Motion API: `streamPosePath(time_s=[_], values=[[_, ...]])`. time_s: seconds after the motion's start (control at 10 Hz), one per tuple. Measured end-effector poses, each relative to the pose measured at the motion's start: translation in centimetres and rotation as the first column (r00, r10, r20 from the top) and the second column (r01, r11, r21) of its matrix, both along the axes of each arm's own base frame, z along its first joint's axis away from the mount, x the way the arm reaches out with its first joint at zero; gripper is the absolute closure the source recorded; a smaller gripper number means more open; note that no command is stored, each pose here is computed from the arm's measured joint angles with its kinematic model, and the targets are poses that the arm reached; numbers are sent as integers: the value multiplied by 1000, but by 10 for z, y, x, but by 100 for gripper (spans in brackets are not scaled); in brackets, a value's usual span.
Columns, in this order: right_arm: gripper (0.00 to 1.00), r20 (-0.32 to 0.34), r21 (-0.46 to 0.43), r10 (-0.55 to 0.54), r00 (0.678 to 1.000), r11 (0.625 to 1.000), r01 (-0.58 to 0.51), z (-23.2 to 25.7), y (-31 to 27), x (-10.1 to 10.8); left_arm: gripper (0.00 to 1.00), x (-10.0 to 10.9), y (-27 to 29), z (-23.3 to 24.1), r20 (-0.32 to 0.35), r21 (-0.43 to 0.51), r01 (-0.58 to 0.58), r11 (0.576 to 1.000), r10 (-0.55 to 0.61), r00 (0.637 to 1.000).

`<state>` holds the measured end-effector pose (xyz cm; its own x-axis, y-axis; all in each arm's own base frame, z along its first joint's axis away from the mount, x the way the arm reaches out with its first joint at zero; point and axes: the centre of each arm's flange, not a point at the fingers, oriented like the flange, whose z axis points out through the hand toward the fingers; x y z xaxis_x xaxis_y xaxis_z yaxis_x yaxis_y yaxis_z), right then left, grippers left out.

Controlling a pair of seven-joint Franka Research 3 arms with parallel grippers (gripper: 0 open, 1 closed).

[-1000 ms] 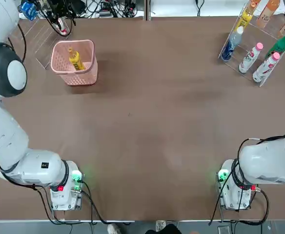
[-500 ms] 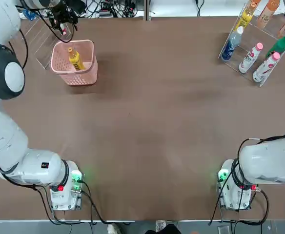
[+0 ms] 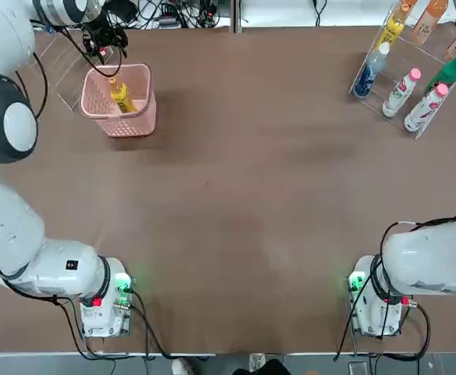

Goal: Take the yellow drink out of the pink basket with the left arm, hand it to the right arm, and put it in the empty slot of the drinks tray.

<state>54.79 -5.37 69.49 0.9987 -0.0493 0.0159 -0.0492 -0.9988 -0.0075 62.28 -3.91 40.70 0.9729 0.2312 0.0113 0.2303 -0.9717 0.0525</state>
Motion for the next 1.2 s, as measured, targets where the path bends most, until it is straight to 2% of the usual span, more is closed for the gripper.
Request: streamPosePath(time_s=[0.4,1.2], values=[[1,0,0,0,1000,1000,0,0,0,0,2,-17,1,-24,-1,2,-8,1000,8,1000],[1,0,0,1,1000,1000,-1,0,0,0,6,-30,3,-41,-27,4,-12,1000,13,1000]])
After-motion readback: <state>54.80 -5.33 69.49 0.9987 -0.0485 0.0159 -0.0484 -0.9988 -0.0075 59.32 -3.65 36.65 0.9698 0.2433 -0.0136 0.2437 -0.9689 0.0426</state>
